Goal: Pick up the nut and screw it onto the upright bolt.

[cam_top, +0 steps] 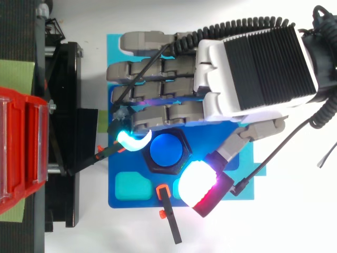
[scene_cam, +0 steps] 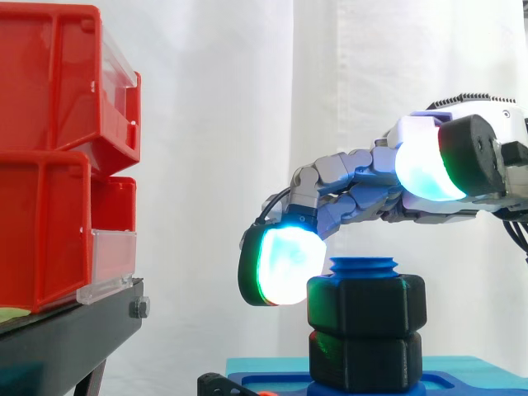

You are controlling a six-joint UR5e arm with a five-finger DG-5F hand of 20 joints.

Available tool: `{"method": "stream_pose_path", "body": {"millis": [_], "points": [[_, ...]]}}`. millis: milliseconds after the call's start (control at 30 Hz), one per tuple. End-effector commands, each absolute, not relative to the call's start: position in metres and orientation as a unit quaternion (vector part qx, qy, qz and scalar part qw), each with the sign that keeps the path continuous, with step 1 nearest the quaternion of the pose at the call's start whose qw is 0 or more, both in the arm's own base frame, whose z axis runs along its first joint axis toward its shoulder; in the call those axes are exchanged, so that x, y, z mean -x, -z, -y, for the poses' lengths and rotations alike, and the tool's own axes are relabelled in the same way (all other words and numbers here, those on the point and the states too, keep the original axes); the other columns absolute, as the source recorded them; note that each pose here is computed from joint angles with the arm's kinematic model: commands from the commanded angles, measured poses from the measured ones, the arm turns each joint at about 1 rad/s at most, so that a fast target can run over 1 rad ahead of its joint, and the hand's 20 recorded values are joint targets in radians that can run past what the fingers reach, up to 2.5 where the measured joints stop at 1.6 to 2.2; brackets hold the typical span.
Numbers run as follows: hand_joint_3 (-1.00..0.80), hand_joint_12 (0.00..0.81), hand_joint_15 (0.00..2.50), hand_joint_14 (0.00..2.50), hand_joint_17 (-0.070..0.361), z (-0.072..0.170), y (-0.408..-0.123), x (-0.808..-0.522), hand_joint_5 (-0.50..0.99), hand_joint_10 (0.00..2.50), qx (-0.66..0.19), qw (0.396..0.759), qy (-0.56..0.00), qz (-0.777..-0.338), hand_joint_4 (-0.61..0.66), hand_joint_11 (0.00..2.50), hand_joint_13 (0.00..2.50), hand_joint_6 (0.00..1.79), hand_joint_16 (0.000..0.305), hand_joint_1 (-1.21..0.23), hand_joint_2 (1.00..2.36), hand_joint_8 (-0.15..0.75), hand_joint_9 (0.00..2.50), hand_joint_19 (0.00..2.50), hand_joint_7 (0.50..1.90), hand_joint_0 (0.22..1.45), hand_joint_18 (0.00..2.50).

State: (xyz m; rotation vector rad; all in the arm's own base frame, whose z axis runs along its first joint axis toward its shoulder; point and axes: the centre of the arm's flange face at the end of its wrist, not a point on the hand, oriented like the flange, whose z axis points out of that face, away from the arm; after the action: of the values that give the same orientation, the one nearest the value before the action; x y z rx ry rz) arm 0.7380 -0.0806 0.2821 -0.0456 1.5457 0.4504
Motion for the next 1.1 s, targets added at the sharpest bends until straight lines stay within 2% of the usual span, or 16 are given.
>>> {"method": "stream_pose_path", "body": {"millis": [0, 200, 400, 833, 1067], "points": [[-0.50, 0.320, 0.00, 0.00, 0.096, 0.083, -0.283, -0.738, -0.09, 0.00, 0.020, 0.694, -0.201, -0.692, 0.16, 0.00, 0.23, 0.50, 0.043, -0.08, 1.00, 0.252, 0.51, 0.00, 1.29, 0.48, 0.00], [-0.50, 0.312, 0.00, 0.00, 0.092, 0.087, -0.282, -0.737, -0.06, 0.00, 0.019, 0.694, -0.200, -0.692, 0.15, 0.00, 0.28, 0.50, 0.041, -0.13, 1.00, 0.258, 0.56, 0.00, 1.44, 0.48, 0.00], [-0.50, 0.291, 0.00, 0.00, 0.083, 0.092, -0.283, -0.736, -0.03, 0.00, 0.019, 0.693, -0.200, -0.692, 0.17, 0.00, 0.36, 0.50, 0.037, -0.21, 1.00, 0.259, 0.66, 0.00, 1.46, 0.50, 0.01], [-0.50, 0.258, 0.00, 0.00, 0.074, 0.106, -0.283, -0.733, -0.01, 0.00, 0.019, 0.693, -0.199, -0.693, 0.15, 0.00, 0.51, 0.62, 0.033, -0.25, 1.00, 0.261, 0.90, 0.00, 1.20, 0.51, 0.18], [-0.50, 0.222, 0.00, 0.00, 0.063, 0.115, -0.283, -0.731, 0.01, 0.00, 0.019, 0.693, -0.199, -0.692, 0.12, 0.00, 0.65, 0.66, 0.028, -0.25, 1.00, 0.256, 1.11, 0.00, 1.10, 0.51, 0.34]]}}
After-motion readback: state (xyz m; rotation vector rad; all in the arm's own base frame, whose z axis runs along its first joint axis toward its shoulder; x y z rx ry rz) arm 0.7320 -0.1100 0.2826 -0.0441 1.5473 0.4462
